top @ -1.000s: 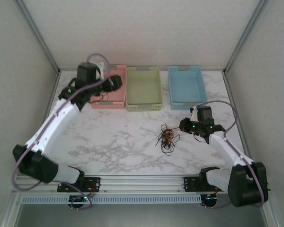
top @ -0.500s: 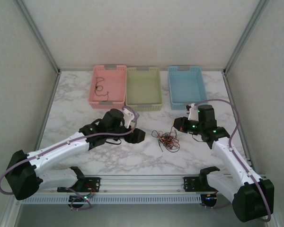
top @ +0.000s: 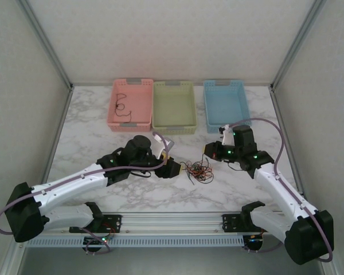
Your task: Untangle the cables
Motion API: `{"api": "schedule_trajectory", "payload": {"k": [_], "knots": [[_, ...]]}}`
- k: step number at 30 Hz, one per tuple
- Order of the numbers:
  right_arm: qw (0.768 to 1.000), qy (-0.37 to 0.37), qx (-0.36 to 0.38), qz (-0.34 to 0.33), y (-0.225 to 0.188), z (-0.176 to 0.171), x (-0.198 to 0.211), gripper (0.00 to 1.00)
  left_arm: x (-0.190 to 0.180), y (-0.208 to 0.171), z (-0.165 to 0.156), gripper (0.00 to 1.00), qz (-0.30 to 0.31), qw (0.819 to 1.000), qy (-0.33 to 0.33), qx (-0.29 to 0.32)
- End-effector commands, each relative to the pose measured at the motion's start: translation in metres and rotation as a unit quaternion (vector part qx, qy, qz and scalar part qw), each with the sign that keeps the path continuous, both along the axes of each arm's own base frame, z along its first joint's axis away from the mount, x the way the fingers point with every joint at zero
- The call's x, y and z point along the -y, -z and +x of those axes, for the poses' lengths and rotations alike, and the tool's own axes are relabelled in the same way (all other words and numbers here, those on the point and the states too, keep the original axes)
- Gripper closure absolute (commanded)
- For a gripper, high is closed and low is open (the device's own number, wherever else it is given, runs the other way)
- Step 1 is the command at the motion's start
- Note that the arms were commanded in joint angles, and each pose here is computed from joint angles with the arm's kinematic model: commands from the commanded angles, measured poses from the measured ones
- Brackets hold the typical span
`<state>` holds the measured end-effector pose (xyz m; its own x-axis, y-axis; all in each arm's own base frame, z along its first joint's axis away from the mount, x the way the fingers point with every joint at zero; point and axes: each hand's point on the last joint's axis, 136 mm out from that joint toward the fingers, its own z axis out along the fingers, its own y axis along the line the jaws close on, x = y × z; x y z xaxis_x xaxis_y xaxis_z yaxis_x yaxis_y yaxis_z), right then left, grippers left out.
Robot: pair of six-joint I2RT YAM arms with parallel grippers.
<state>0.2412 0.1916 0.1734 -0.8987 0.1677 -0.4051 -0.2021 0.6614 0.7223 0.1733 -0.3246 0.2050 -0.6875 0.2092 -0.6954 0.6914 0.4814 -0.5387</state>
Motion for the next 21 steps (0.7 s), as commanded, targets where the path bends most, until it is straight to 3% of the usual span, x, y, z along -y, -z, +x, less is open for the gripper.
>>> {"api": "schedule_trajectory", "payload": {"k": [1, 9, 15, 21], "knots": [[1.0, -0.01, 0.016, 0.008, -0.019, 0.003, -0.009, 1.0, -0.003, -0.011, -0.009, 0.3, -0.016, 0.999, 0.018, 0.024], [0.999, -0.034, 0.027, 0.028, -0.033, 0.003, -0.031, 1.0, -0.016, -0.008, -0.015, 0.31, 0.008, 0.999, 0.018, 0.028], [0.998, -0.056, 0.031, 0.02, -0.043, 0.003, -0.044, 1.0, -0.022, -0.026, -0.016, 0.33, -0.008, 0.999, 0.009, 0.048], [0.996, -0.066, 0.055, 0.018, -0.064, 0.001, -0.052, 1.0, -0.035, -0.032, -0.008, 0.34, -0.003, 0.998, -0.033, 0.056]]}}
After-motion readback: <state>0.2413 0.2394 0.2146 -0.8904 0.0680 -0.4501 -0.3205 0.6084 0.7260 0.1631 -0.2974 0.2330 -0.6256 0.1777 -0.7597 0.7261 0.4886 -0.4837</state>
